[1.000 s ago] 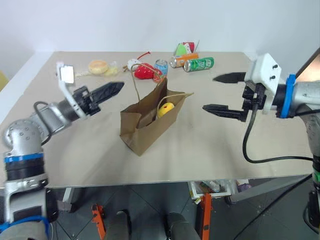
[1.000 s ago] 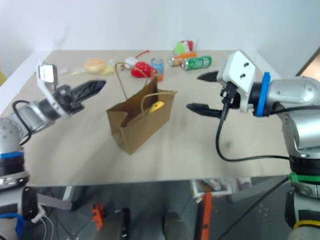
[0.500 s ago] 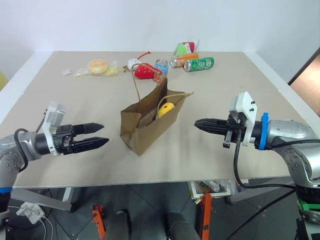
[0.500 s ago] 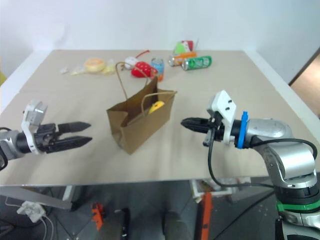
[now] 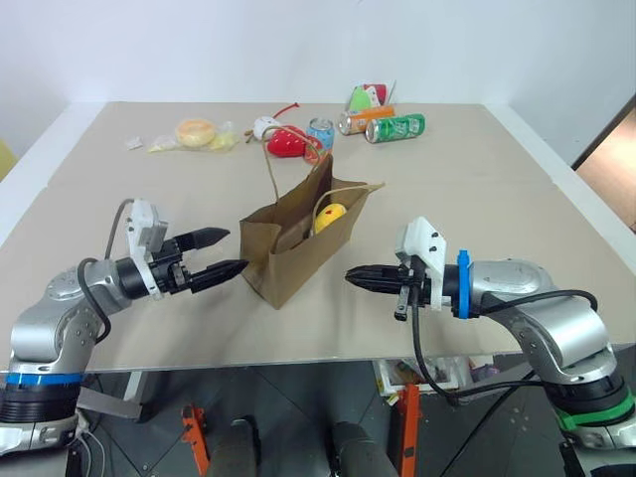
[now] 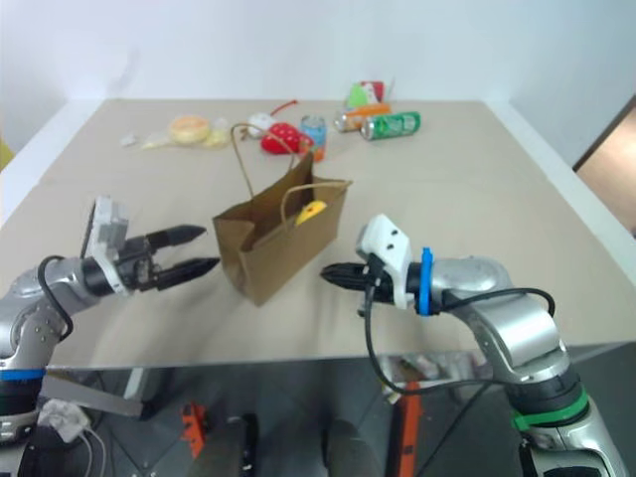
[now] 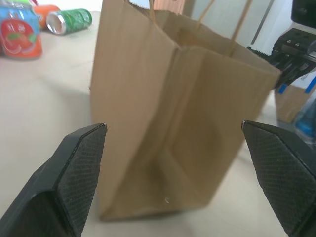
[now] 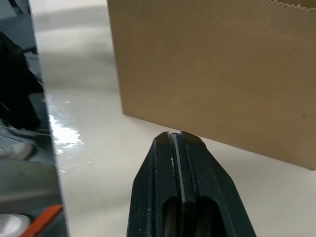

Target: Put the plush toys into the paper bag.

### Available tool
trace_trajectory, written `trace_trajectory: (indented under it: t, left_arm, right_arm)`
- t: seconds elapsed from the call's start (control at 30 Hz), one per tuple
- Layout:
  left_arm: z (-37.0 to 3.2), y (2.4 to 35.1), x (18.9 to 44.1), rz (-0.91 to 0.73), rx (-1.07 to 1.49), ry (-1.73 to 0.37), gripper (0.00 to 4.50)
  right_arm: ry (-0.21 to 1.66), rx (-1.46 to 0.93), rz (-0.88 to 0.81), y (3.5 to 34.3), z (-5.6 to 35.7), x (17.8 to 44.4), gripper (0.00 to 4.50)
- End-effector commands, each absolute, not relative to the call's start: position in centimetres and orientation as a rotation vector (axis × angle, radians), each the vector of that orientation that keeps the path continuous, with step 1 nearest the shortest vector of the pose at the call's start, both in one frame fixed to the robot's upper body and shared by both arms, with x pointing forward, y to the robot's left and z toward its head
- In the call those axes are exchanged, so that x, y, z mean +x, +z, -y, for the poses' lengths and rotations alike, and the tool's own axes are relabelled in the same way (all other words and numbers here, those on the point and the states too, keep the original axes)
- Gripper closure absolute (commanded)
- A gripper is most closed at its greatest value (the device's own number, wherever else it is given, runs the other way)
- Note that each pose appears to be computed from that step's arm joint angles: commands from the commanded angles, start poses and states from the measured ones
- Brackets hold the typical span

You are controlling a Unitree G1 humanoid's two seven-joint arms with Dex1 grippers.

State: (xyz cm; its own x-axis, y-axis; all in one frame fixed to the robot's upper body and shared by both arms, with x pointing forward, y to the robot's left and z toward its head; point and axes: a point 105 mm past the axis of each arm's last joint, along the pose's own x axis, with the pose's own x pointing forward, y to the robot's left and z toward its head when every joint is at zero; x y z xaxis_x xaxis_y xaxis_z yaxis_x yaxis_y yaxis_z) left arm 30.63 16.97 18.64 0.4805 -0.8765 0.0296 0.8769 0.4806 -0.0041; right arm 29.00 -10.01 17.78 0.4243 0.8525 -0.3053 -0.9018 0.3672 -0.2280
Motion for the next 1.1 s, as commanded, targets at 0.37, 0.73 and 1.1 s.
trace_trajectory:
  t: [0.37,0.73,1.1]
  left_arm:
    - [-13.7,19.2,30.1,0.015,-0.051,-1.275,0.00]
    - [-12.9,19.1,30.7,0.057,-0.027,-1.260,0.00]
    - [-12.0,18.0,31.7,0.051,0.027,-1.203,0.73]
  right_arm:
    - [1.100,-0.481,0.048,20.4,6.6,32.5,4.47]
    - [1.076,-0.460,0.102,21.1,4.9,33.3,4.47]
    - [1.038,-0.469,0.104,21.2,5.3,33.8,4.50]
